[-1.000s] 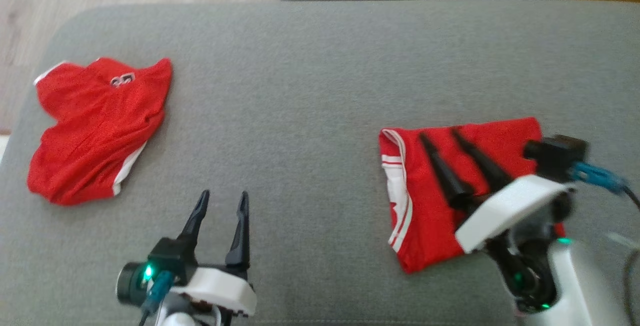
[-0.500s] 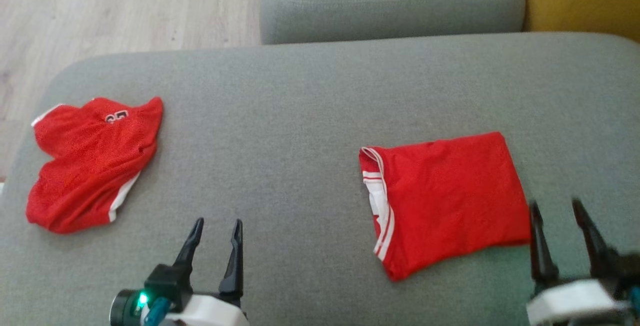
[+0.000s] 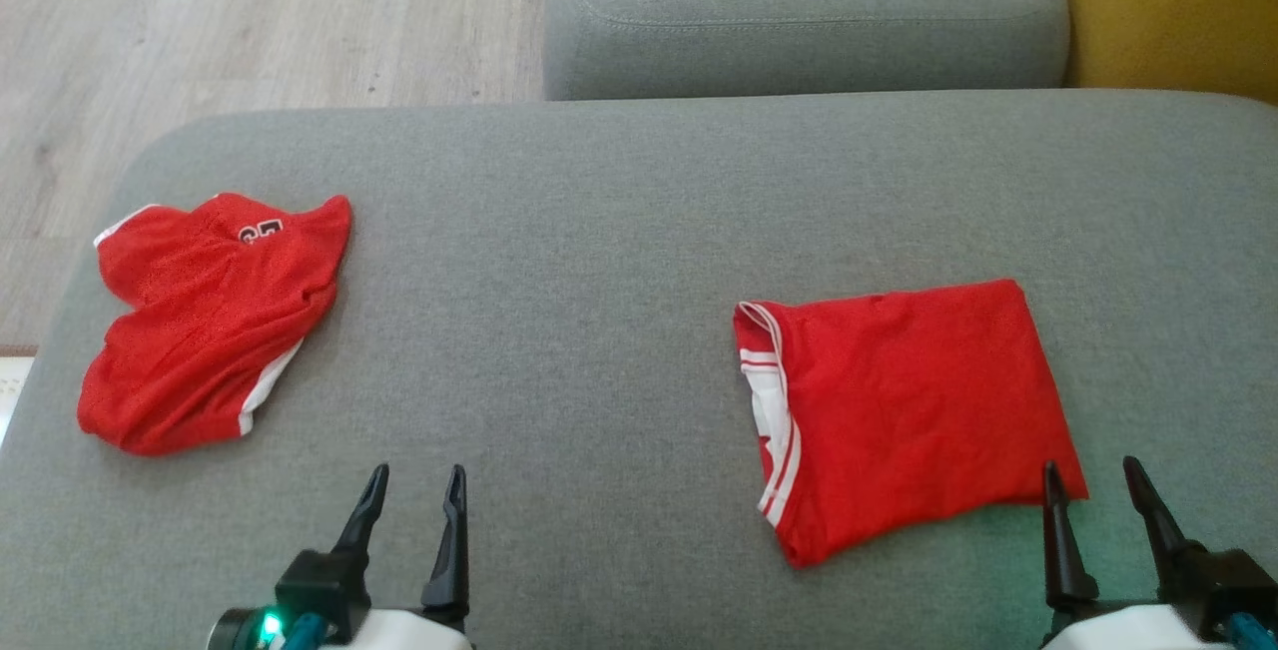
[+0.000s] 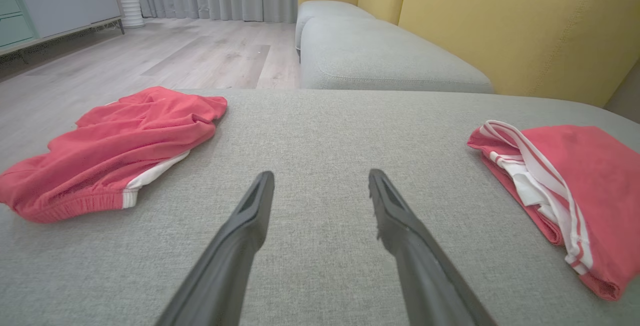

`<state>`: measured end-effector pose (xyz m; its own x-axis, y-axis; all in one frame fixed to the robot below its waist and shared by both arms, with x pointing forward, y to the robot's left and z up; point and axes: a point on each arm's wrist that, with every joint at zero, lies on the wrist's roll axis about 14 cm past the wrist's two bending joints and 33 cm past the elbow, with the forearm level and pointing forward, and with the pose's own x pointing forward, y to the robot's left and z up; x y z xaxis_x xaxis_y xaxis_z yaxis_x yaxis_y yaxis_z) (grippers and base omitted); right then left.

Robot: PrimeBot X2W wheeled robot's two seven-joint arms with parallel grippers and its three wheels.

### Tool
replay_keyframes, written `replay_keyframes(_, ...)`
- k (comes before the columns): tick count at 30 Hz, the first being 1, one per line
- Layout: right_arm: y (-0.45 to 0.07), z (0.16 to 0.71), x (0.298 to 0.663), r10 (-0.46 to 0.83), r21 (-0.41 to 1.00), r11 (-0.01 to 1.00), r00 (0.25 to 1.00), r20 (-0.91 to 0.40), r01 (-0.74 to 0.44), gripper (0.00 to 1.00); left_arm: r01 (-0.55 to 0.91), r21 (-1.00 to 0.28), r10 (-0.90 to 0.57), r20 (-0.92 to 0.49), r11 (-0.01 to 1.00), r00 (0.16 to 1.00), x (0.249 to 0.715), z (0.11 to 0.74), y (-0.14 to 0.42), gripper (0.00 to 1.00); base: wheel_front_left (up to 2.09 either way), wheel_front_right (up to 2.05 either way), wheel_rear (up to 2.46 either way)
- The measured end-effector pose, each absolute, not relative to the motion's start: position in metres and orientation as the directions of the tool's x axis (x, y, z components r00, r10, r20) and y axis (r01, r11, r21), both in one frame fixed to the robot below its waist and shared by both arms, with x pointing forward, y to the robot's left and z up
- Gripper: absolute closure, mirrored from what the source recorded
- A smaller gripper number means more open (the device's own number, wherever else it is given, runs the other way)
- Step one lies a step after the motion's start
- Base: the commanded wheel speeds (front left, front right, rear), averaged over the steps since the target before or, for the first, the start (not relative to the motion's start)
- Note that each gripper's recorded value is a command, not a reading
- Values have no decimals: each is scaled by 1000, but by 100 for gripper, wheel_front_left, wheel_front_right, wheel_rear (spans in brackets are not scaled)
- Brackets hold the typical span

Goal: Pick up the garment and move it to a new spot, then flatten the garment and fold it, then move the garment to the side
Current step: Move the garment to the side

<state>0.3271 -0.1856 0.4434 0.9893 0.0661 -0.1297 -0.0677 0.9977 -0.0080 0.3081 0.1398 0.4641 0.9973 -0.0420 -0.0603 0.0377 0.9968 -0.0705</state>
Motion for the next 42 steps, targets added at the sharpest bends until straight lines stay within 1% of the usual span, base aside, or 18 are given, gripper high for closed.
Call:
replay_keyframes(10, -178, 442, 331, 88, 0, 996, 987, -134, -89, 0, 21, -73, -26, -64, 997, 998, 307, 463, 144, 0, 0, 0, 0)
replay_keyframes(13, -171, 454, 345, 123, 7, 992, 987, -98, -123, 0, 9, -72, -14, -69, 997, 998, 309, 462, 147, 0, 0, 0, 0)
replay_keyframes(14, -173, 458, 352, 129, 10, 992, 987, -100, -129, 0, 7, -72, -12, -70, 997, 997, 309, 462, 148, 0, 0, 0, 0)
replay_keyframes(15, -173, 458, 352, 129, 10, 992, 987, -100, -129, 0, 7, -72, -12, -70, 997, 997, 309, 462, 148, 0, 0, 0, 0)
replay_keyframes(16, -178, 462, 361, 123, 33, 992, 986, -110, -120, 0, 7, -72, -12, -73, 997, 997, 310, 461, 148, 0, 0, 0, 0)
replay_keyframes(18, -186, 465, 379, 132, 47, 991, 975, -178, -125, 0, 7, -78, -14, -84, 997, 996, 311, 458, 147, 0, 0, 0, 0)
replay_keyframes(21, -198, 460, 400, 144, 54, 990, 937, -320, -133, 0, 9, -80, -18, -107, 997, 994, 313, 452, 146, 0, 0, 0, 0)
replay_keyframes(23, -203, 447, 407, 154, 66, 988, 888, -433, -139, 0, 14, -81, -25, -126, 997, 992, 314, 447, 143, 0, 0, 0, 0)
replay_keyframes(26, -209, 424, 411, 152, 77, 988, 809, -568, -132, 0, 18, -89, -30, -141, 996, 990, 319, 442, 141, 0, 0, 0, 0)
replay_keyframes(29, -208, 398, 410, 152, 69, 987, 719, -678, -144, 0, 1, -82, -12, -137, 997, 990, 327, 444, 145, 0, 0, 0, 0)
replay_keyframes(32, -204, 375, 407, 163, 101, 986, 636, -755, -132, 0, -7, -81, -5, -149, 997, 989, 329, 440, 147, 0, 0, 0, 0)
replay_keyframes(33, -201, 370, 406, 173, 125, 985, 613, -771, -120, 5, -7, -81, -6, -156, 997, 988, 328, 438, 147, 0, 0, 0, 0)
replay_keyframes(34, -198, 366, 407, 183, 147, 983, 598, -780, -110, 100, -8, -82, -6, -163, 997, 987, 328, 437, 146, 0, 0, 0, 0)
replay_keyframes(37, -194, 369, 420, 204, 190, 978, 618, -759, -89, 100, -23, -77, 9, -176, 997, 984, 328, 433, 149, 0, 0, 0, 0)
replay_keyframes(40, -199, 384, 437, 185, 168, 981, 692, -698, -94, 100, -14, -76, 0, -176, 997, 984, 333, 432, 146, 0, 0, 0, 0)
replay_keyframes(42, -215, 399, 451, 139, 135, 989, 753, -643, -68, 100, 11, -81, -24, -167, 997, 986, 340, 434, 139, 0, 0, 0, 0)
